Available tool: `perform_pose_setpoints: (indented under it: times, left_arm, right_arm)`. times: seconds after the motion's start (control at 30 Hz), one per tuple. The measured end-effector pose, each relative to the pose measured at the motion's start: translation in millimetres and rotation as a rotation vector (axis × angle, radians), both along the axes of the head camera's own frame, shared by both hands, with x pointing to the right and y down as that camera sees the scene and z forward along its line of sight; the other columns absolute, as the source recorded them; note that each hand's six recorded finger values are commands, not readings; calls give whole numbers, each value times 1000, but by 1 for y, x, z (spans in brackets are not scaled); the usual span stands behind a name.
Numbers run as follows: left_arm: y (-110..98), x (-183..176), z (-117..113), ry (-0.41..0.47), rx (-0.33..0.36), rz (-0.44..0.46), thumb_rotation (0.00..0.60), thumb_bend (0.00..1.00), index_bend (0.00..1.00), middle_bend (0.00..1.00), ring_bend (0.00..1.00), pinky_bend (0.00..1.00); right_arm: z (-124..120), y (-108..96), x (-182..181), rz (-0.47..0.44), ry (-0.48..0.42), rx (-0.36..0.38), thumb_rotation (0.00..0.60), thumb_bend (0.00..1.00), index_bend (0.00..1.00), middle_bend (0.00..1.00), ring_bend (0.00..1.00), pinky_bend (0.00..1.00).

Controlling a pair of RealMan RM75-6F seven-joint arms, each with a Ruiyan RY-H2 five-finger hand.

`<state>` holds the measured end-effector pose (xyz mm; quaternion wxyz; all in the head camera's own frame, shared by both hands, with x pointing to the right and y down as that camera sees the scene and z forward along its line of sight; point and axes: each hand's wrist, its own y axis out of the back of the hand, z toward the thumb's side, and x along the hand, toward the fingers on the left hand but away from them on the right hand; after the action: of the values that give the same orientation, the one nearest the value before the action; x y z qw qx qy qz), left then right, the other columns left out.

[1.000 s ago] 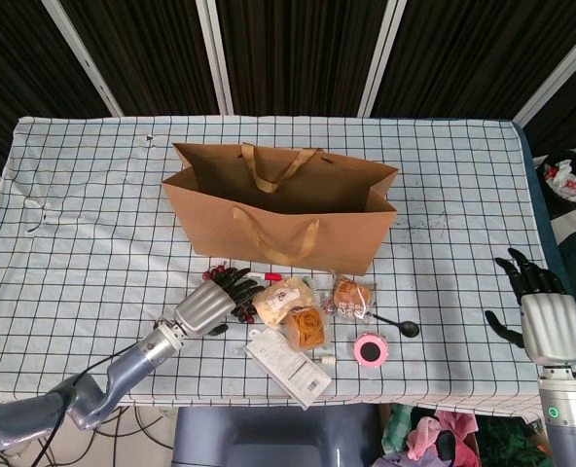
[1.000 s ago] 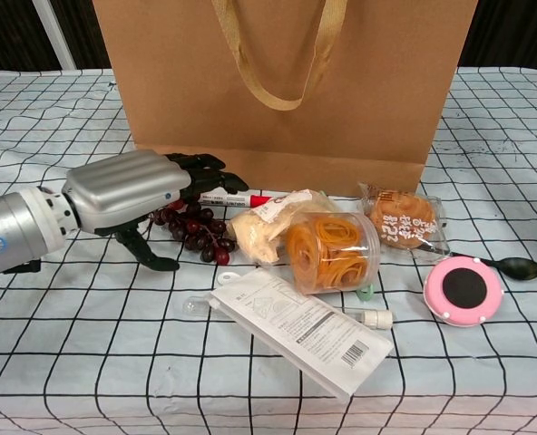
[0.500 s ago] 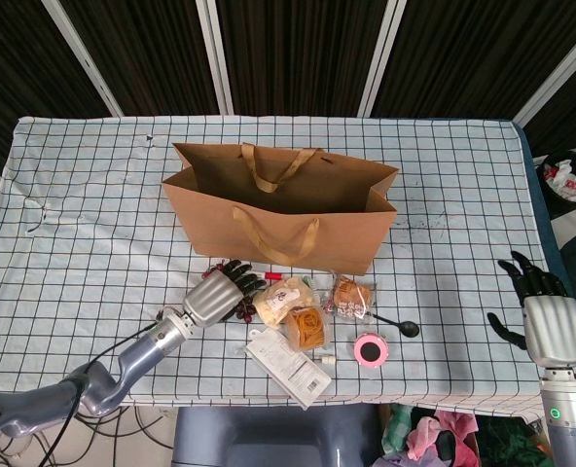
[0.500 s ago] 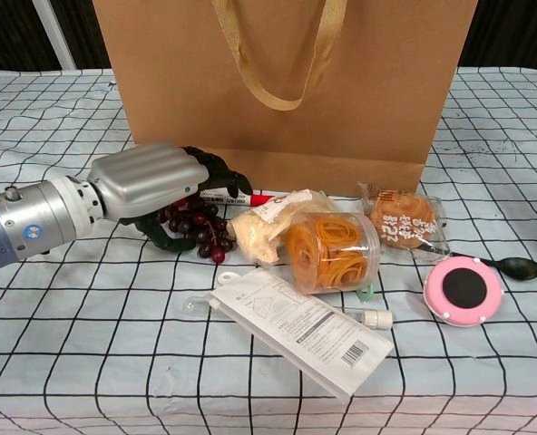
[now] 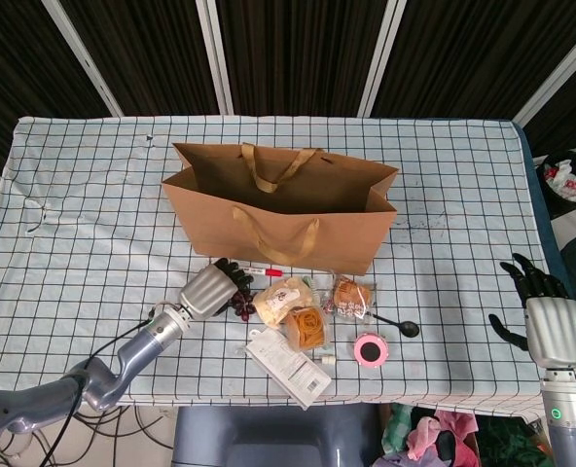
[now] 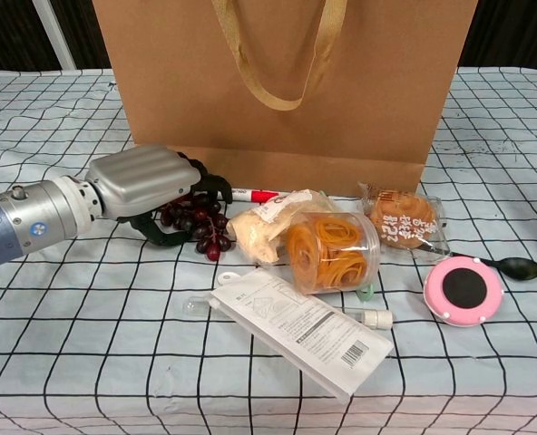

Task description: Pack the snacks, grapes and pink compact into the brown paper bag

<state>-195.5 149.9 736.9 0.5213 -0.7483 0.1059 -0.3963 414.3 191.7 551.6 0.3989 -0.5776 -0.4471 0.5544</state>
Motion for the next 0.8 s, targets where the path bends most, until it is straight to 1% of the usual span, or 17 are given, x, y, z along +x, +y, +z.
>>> perform_pose_setpoints:
  times: [0.1, 0.33, 0.4, 0.5, 0.57, 0.7, 0.8]
  left_arm:
    - [-1, -2, 0, -7, 14, 0, 600, 342, 342, 451, 354, 433]
    - [-5, -2, -1, -1, 36, -6, 600, 375, 433, 525, 408, 501]
    - [-6, -2, -1, -1, 37, -10, 600, 385, 470, 569, 447, 531]
    - [-4, -4, 0, 1, 34, -10, 600, 428, 528, 603, 471, 545]
    - [-4, -5, 0, 4, 28, -14, 600, 441, 547, 610, 474, 549]
    - [-8, -5, -8, 28, 34, -32, 600, 441, 553, 615, 475, 550]
    - [-8, -4, -18, 55, 40, -35, 600, 441, 553, 615, 475, 550]
  right_arm:
    - [1, 1, 1, 5, -3, 0, 600, 188, 174, 108, 193, 229]
    - [1, 2, 4, 14, -10, 2, 600, 195, 174, 114, 199, 229]
    - [1, 3, 4, 17, -17, 4, 600, 195, 174, 114, 199, 229]
    - [2, 4, 6, 24, -19, 3, 600, 196, 173, 114, 199, 229]
    - [2, 4, 7, 28, -15, 4, 600, 198, 173, 114, 199, 229]
    - [1, 3, 10, 36, -4, 9, 600, 199, 173, 114, 199, 229]
    - [1, 2, 9, 39, -11, 10, 600, 200, 174, 114, 199, 229]
